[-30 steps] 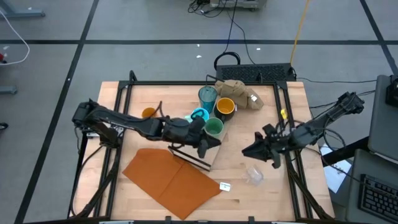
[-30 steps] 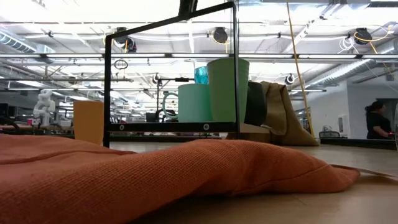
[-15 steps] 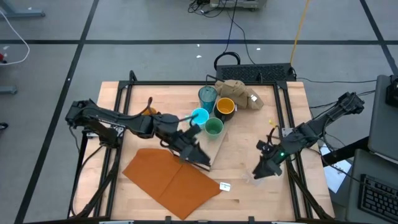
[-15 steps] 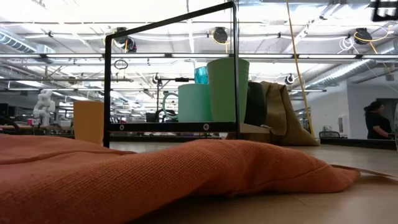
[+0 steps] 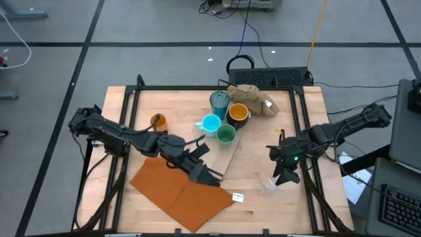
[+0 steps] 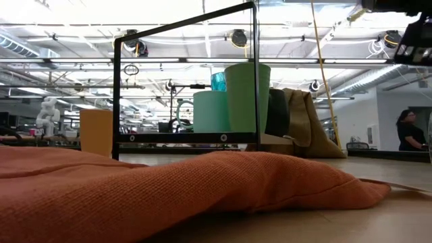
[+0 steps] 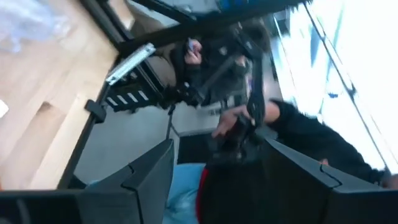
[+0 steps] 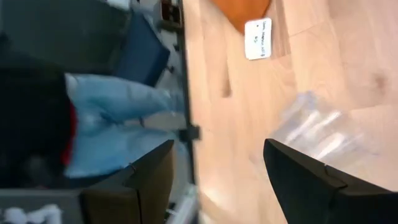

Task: Stack small to large cups/mugs on shelf
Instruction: Put the transparent mug on the shelf

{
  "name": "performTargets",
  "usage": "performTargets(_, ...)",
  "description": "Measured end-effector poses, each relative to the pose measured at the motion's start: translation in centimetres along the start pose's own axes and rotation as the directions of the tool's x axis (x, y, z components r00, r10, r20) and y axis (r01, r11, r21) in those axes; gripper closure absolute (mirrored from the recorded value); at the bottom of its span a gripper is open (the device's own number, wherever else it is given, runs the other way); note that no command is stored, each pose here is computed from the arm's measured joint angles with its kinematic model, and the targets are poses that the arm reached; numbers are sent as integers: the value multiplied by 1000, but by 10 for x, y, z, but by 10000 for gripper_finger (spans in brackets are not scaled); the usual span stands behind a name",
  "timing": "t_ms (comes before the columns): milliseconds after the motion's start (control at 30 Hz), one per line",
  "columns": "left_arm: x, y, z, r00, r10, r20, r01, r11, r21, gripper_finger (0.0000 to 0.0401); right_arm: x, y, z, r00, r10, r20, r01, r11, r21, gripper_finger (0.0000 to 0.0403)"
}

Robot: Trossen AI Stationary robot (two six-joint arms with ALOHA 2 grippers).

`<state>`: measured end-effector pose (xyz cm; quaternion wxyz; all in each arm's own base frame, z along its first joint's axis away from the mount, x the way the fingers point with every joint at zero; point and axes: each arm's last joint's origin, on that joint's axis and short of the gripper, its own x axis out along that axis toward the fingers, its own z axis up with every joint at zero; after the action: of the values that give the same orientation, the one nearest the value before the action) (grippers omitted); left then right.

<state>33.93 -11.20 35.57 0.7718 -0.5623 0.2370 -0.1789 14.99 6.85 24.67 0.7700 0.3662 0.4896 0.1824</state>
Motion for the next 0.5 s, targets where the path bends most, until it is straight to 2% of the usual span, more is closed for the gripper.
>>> performTargets(133,3,-4,-7,997,6,74,0,997,-76,157,4,-12,2,996,-44,-84,34,993,-113,169)
performTargets(300,4,-12,-13,991,-46,124,65,986,-153,157,17,-22,9,985,-106,-136,62,953,-295,169)
performTargets(500,6,-22,-19,968,-90,235,130,978,-163,157,38,-36,18,966,-168,-198,74,908,-412,170)
